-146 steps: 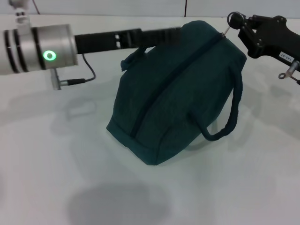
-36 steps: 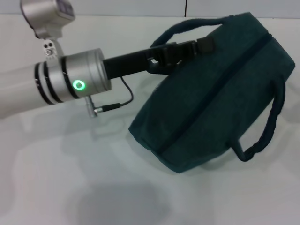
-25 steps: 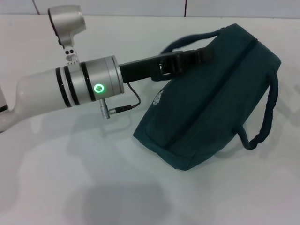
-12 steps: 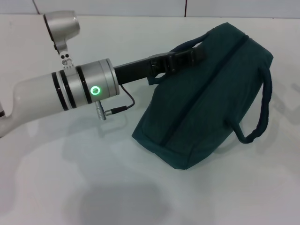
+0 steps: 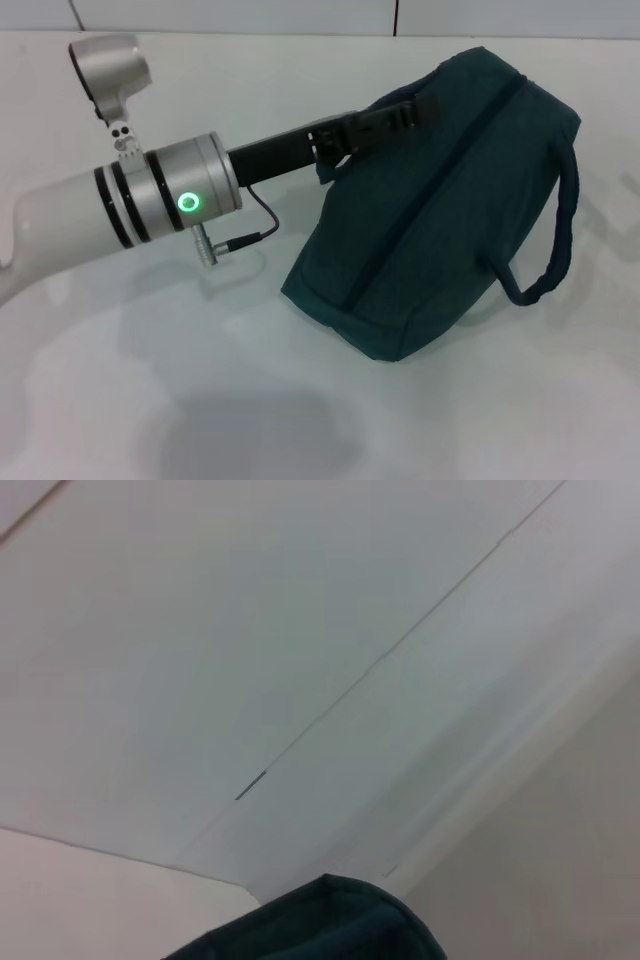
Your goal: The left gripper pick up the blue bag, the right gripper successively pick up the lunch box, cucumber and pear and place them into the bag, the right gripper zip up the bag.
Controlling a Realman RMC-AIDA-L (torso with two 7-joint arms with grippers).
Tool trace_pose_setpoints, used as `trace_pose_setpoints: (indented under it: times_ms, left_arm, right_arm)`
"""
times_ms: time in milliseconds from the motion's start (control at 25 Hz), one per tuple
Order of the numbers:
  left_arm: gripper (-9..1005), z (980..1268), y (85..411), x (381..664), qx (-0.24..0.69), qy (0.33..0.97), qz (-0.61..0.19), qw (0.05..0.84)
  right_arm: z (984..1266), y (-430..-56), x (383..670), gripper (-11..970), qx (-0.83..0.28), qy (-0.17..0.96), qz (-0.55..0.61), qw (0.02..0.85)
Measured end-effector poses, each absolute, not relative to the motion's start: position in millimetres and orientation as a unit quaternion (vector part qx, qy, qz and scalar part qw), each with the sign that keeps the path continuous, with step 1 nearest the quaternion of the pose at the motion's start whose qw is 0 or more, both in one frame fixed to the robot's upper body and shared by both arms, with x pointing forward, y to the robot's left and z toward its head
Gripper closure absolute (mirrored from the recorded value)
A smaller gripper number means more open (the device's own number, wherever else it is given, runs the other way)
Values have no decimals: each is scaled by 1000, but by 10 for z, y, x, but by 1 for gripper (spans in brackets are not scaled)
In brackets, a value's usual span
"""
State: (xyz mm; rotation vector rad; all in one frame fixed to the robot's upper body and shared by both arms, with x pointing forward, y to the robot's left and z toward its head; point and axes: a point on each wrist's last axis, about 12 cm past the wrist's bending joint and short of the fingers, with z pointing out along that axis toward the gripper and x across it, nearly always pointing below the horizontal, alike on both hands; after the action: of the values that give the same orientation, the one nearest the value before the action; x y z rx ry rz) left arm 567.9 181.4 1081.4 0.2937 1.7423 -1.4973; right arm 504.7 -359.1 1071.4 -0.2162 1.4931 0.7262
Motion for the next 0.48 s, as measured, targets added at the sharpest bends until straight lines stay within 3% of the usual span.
trace_pose_setpoints:
  times_ms: [360,480]
  left_arm:
    - [149,10847,1879,5627,118,676,-609,398]
    - [127,10878,1899,5601,125,664,-617,402]
  right_arm:
    - [10729,-3574,5076,212,-110,665,325,664]
    - [10734,-3554,5095,211,-117,665,328,661]
